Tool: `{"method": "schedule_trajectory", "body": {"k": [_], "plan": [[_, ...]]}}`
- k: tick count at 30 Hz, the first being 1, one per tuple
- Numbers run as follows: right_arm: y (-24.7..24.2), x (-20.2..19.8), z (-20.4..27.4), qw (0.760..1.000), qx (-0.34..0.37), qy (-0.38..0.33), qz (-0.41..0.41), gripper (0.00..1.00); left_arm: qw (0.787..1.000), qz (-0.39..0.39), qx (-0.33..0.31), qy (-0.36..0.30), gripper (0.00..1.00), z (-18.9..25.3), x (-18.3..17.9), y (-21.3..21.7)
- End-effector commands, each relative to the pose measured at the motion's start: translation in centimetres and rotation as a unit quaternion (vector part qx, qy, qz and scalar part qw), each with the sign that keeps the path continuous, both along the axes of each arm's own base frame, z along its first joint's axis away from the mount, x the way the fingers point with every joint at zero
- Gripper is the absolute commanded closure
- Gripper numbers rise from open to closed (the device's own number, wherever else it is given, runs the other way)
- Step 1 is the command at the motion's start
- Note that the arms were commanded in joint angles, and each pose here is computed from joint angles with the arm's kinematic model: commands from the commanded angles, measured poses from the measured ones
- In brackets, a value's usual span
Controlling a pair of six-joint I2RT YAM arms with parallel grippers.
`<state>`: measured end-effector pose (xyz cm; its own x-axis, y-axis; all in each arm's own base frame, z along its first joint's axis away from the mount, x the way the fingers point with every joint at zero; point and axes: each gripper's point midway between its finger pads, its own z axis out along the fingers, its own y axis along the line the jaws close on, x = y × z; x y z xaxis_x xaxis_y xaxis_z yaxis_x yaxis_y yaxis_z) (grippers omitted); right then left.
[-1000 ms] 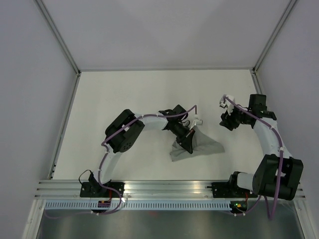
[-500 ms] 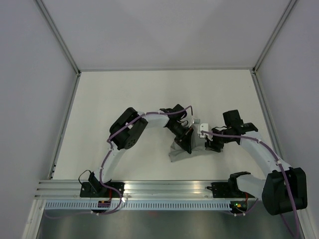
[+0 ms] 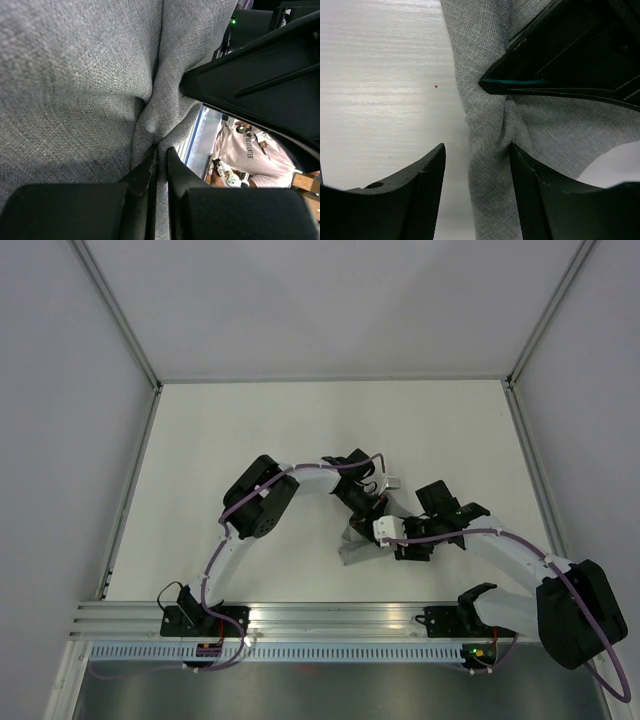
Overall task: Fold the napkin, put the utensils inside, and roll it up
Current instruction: Roll the napkin with the utensil
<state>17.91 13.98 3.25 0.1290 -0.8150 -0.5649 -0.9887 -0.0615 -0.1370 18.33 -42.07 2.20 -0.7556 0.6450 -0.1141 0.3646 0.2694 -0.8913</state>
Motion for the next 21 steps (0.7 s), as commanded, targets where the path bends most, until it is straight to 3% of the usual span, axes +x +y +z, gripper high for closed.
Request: {"method": "schedule_trajectory", "body": {"k": [1,6,9,10,11,15,19,21], "plan": [[0.5,1.6,-0.4,0.999,-0.005,-0.038,-0.012,0.40,0.995,0.030,0.093,-0.021,0.98,-5.1,0.9,1.3],[-0.1,1.9,-1.6,0.999,-0.028,-0.037,-0.019,0.50,0.995,0.034,0.085,-0.029,0.98,-4.3,1.5,1.3],[-0.5,2.0,-2.3,0.998,-0.041,-0.031,-0.025,0.68,0.995,0.047,0.068,-0.048,0.87,-3.0,2.5,0.9],[-0.6,2.0,-2.4,0.998,-0.045,-0.030,-0.025,0.81,0.995,0.059,0.064,-0.053,0.85,-2.4,3.1,0.7],[-0.6,2.1,-2.4,0.998,-0.044,-0.030,-0.027,0.85,0.994,0.067,0.061,-0.056,0.83,-2.1,3.3,0.8],[-0.7,1.6,-2.5,0.999,-0.048,-0.006,-0.019,0.89,0.986,0.132,0.028,-0.097,0.73,1.1,6.2,0.5],[-0.4,1.6,-2.3,0.998,-0.044,0.041,-0.007,0.91,0.963,0.220,-0.030,-0.154,0.71,6.0,10.4,1.0],[-0.6,1.2,-2.4,0.997,-0.048,0.068,-0.003,0.92,0.955,0.244,-0.023,-0.165,0.70,6.1,10.8,2.2]]}}
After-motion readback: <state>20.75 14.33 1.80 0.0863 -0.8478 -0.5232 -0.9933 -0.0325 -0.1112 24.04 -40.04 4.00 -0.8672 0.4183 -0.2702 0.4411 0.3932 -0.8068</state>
